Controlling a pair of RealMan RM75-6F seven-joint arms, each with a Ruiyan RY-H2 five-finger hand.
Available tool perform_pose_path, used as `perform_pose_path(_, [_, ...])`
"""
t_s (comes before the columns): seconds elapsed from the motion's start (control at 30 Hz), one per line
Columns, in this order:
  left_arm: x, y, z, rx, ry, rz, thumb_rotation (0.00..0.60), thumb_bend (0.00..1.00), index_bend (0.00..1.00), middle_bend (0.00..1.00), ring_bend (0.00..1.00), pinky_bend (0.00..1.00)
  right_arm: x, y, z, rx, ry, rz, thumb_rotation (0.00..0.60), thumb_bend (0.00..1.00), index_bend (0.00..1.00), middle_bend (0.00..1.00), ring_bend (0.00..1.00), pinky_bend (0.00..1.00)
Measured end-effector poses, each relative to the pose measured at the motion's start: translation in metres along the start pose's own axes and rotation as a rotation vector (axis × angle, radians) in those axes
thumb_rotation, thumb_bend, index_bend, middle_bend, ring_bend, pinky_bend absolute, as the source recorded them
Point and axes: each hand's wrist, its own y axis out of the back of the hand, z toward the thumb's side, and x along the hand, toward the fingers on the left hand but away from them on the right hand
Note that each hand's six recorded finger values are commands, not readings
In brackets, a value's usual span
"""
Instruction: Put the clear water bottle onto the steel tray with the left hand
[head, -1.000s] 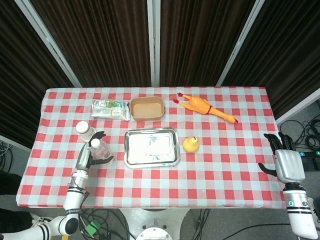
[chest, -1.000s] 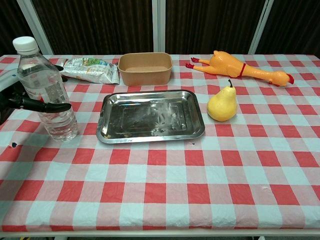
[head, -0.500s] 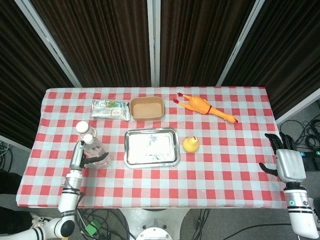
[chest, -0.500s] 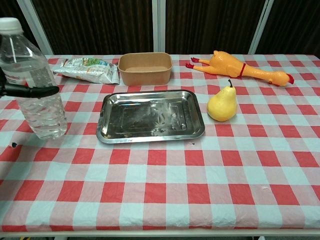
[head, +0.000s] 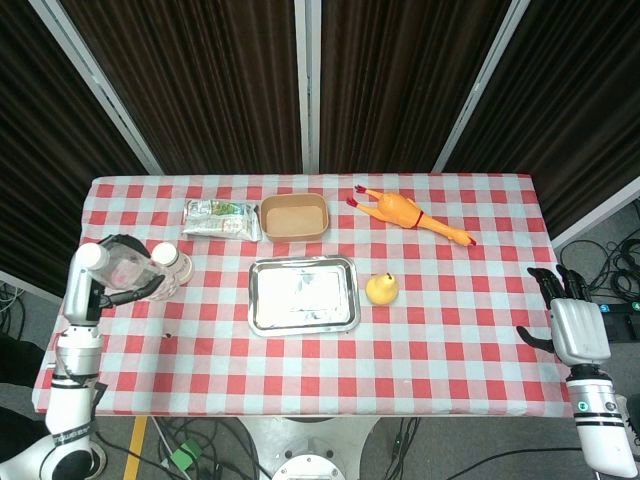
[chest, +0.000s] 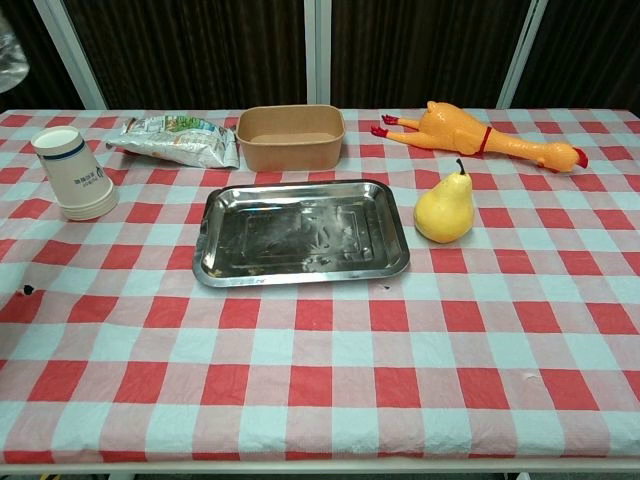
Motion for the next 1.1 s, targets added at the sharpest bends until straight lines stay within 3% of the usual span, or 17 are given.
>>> perform_pose_path(0.13, [-0.029, 0.004, -0.042, 0.003, 0.108, -0.027, 0.6, 0.19, 0.65, 0.72, 0.58, 0.6, 0.0, 0.0, -0.001, 0.0, -0.004, 0.0, 0.6, 0.11, 0.12, 0.14, 0.0, 0.05])
perform_pose_path(0.2, [-0.034, 0.01, -0.047, -0.005, 0.106, -0.038, 0.6, 0.2, 0.65, 0.71, 0.58, 0.6, 0.0, 0.0, -0.001, -0.002, -0.003, -0.002, 0.6, 0.11, 0.12, 0.14, 0.0, 0.05])
perform_pose_path(0.27, [-0.028, 0.017, -0.035, -0.011, 0.055, -0.035, 0.6, 0.2, 0.64, 0.71, 0.58, 0.6, 0.0, 0.001, -0.002, -0.001, -0.004, -0.005, 0.6, 0.11, 0.12, 0.14, 0.0, 0.05])
perform_pose_path(0.4, [-0.01, 0.04, 0.024, -0.026, -0.112, -0.005, 0.6, 0.2, 0.64, 0.71, 0.58, 0.6, -0.001, -0.002, -0.003, 0.002, -0.01, 0.007, 0.6, 0.11, 0.12, 0.14, 0.0, 0.05])
perform_pose_path(0.47, [-0.012, 0.045, 0.038, -0.042, -0.136, -0.005, 0.6, 0.21, 0.64, 0.71, 0.58, 0.6, -0.001, -0.003, -0.003, 0.004, -0.009, 0.019, 0.6, 0.11, 0.12, 0.14, 0.0, 0.05])
perform_pose_path(0.53, [-0.019, 0.043, 0.034, -0.064, -0.109, -0.022, 0.6, 0.21, 0.64, 0.71, 0.58, 0.6, -0.001, -0.004, -0.003, 0.007, -0.008, 0.023, 0.6, 0.11, 0.12, 0.14, 0.0, 0.05])
perform_pose_path(0.67, [-0.02, 0.011, -0.009, -0.057, -0.007, -0.071, 0.6, 0.21, 0.64, 0.7, 0.58, 0.6, -0.001, -0.005, -0.002, 0.009, -0.007, 0.025, 0.6, 0.11, 0.12, 0.14, 0.0, 0.05])
perform_pose_path(0.8, [0.0, -0.042, -0.052, -0.017, 0.031, -0.098, 0.6, 0.21, 0.64, 0.7, 0.58, 0.6, -0.001, -0.004, -0.003, 0.005, -0.009, 0.021, 0.6, 0.11, 0.12, 0.14, 0.0, 0.05])
perform_pose_path(0.93, [0.024, -0.086, -0.059, -0.012, 0.026, -0.145, 0.6, 0.21, 0.64, 0.7, 0.58, 0.6, -0.001, -0.002, -0.004, 0.003, -0.011, 0.018, 0.6, 0.11, 0.12, 0.14, 0.0, 0.05])
perform_pose_path(1.1, [0.028, -0.127, -0.047, -0.079, 0.014, -0.218, 0.6, 0.21, 0.64, 0.7, 0.58, 0.6, -0.003, -0.004, -0.005, 0.01, -0.017, 0.021, 0.6, 0.11, 0.12, 0.14, 0.0, 0.05])
